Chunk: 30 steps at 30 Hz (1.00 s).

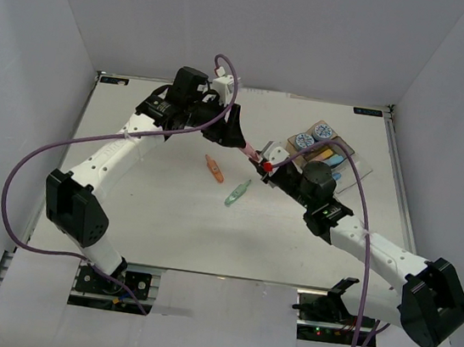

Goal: Sort the stationery into containers
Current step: Close the pen cap on the pen.

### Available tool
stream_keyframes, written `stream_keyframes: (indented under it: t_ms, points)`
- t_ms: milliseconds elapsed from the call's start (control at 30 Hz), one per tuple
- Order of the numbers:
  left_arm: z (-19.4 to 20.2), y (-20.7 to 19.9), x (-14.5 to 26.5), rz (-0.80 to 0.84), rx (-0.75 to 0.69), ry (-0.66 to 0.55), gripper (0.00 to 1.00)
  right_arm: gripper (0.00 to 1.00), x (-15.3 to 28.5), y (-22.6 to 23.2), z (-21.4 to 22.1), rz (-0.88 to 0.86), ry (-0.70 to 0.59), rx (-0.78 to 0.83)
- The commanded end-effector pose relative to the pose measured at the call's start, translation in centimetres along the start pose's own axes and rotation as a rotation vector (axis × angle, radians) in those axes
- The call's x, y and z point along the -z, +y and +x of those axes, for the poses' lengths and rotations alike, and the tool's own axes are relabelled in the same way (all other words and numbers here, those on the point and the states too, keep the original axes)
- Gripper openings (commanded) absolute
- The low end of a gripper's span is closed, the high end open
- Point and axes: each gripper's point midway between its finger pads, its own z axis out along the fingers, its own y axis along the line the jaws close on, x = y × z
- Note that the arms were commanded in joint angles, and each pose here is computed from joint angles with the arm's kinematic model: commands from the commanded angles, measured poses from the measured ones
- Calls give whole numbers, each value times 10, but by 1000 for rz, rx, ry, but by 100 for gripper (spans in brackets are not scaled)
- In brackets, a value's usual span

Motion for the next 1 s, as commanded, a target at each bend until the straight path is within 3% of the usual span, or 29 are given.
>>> stream_keyframes:
  t_ms: [0,967]
  points:
    - [-17,-16,11,48,-33,-54,65,15,-5,-10,-26,9,-63,32]
    - [-8,-18,13,59,-12,-43,33,15,-11,-12,-30,19,-62,39]
